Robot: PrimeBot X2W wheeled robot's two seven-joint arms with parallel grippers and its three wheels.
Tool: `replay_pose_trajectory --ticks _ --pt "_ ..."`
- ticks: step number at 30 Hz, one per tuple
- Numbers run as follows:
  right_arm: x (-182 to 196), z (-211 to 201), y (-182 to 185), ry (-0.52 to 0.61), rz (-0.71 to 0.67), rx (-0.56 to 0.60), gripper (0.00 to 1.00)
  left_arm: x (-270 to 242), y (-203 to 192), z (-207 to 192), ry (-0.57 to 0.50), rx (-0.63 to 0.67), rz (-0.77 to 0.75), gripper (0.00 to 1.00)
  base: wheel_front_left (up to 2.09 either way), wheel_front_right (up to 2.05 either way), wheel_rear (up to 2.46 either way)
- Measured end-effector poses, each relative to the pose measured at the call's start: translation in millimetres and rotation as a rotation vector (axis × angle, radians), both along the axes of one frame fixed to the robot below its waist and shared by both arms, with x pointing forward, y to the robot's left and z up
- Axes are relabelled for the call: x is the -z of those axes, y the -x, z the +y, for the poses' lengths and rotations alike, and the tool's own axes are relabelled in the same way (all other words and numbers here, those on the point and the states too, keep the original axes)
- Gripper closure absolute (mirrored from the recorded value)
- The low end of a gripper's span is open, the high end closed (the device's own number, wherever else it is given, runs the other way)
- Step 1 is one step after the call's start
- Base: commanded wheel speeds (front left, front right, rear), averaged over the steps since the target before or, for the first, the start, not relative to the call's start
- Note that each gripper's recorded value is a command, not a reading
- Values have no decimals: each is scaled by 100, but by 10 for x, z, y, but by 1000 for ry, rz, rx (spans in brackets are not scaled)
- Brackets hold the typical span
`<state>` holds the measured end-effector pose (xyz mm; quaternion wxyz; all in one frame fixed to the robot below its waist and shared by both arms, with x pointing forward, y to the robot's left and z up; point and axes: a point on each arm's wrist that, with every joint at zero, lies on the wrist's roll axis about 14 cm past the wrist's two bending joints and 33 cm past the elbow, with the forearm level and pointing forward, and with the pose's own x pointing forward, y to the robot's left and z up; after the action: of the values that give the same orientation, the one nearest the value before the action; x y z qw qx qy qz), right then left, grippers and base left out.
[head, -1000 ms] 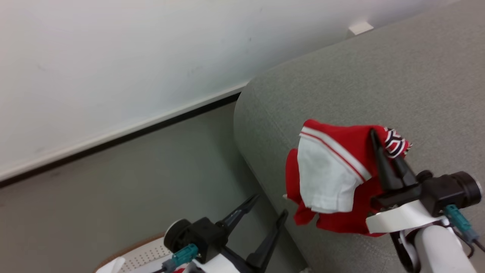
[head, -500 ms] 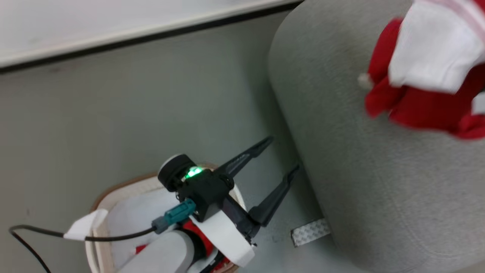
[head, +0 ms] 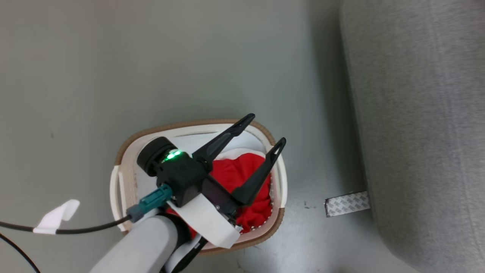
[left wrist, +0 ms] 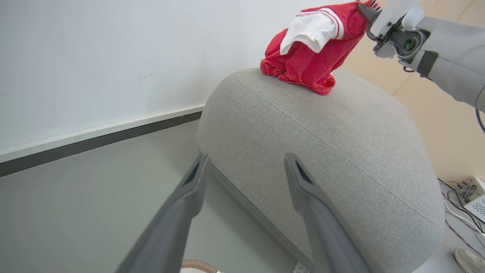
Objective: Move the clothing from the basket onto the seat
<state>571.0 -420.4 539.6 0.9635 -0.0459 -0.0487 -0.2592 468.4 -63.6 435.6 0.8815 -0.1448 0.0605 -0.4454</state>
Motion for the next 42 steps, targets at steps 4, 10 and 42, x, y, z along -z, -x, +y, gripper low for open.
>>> replay_pose_trajectory --ticks 4,10,42 --pt "752 -56 192 -90 130 68 100 145 -42 131 -15 -43 35 0 0 0 0" --pt "1312 -55 658 -194 232 146 17 170 -13 165 -28 -53 43 0 0 0 0" --pt "70 1569 1685 30 -10 -366 0 -674 605 1401 -72 -586 -108 0 0 0 0"
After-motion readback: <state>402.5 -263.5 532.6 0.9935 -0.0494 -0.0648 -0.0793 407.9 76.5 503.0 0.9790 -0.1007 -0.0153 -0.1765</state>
